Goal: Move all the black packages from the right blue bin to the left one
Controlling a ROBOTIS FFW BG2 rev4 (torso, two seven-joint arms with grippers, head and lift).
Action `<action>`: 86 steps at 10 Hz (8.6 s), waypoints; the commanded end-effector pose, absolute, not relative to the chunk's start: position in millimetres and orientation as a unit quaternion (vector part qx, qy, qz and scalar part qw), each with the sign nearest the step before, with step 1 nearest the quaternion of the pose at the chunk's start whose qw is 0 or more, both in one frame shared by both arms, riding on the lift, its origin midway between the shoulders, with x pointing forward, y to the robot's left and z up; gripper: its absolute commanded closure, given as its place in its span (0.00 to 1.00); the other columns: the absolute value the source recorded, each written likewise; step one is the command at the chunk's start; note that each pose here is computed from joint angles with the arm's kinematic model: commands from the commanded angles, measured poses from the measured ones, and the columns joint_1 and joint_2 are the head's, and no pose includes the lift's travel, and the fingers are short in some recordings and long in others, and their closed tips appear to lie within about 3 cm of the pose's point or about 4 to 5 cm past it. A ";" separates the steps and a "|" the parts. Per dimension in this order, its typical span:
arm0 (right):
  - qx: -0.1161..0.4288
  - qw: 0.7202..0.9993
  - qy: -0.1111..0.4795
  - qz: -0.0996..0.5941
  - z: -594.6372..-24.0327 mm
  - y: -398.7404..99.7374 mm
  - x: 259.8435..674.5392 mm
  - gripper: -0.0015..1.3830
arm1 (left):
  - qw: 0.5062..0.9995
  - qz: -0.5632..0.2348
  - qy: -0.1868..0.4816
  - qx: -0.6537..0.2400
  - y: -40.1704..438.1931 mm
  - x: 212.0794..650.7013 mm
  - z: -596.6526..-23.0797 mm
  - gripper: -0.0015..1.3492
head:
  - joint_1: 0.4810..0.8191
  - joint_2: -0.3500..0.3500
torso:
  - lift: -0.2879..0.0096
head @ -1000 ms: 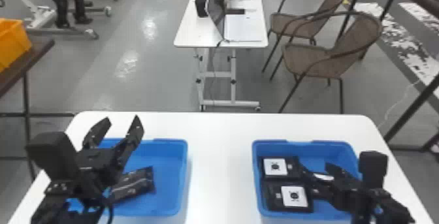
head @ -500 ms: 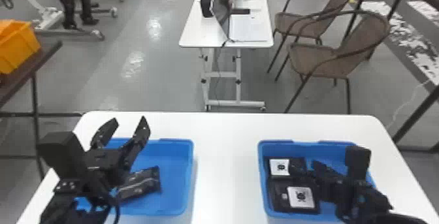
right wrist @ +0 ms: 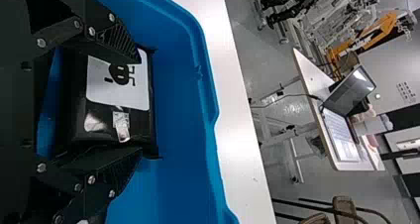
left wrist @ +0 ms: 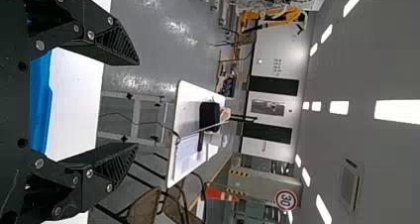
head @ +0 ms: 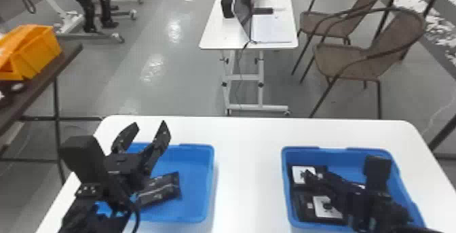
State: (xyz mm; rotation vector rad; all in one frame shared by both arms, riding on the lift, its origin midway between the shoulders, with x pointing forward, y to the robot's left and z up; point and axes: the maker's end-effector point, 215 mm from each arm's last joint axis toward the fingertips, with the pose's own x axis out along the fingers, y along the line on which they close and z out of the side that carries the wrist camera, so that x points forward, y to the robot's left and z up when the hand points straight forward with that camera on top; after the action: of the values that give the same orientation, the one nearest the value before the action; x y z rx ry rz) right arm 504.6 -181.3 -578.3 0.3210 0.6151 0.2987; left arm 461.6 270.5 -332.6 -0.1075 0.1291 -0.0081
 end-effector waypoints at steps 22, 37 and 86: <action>0.333 0.847 0.158 0.383 -333.3 -42.0 535.0 0.78 | 0.980 -0.018 0.028 -0.198 251.1 482.1 -308.8 0.31 | 0.63 0.77 | 0.83; 0.369 0.788 0.182 0.458 -338.2 33.3 522.1 0.78 | 0.898 -0.182 0.117 -0.384 147.7 497.5 -313.0 0.90 | 0.63 0.76 | 0.83; 0.214 0.893 0.371 0.136 -461.8 -246.0 439.9 0.81 | 0.997 0.032 0.059 0.045 319.5 453.1 -353.5 0.08 | 0.63 0.67 | 0.83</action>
State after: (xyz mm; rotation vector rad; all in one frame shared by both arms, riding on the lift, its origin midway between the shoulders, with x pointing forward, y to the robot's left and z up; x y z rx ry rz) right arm 438.9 -239.8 -473.8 0.4504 0.7867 0.2853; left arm 452.9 319.4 -353.8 0.0942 0.1192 0.0629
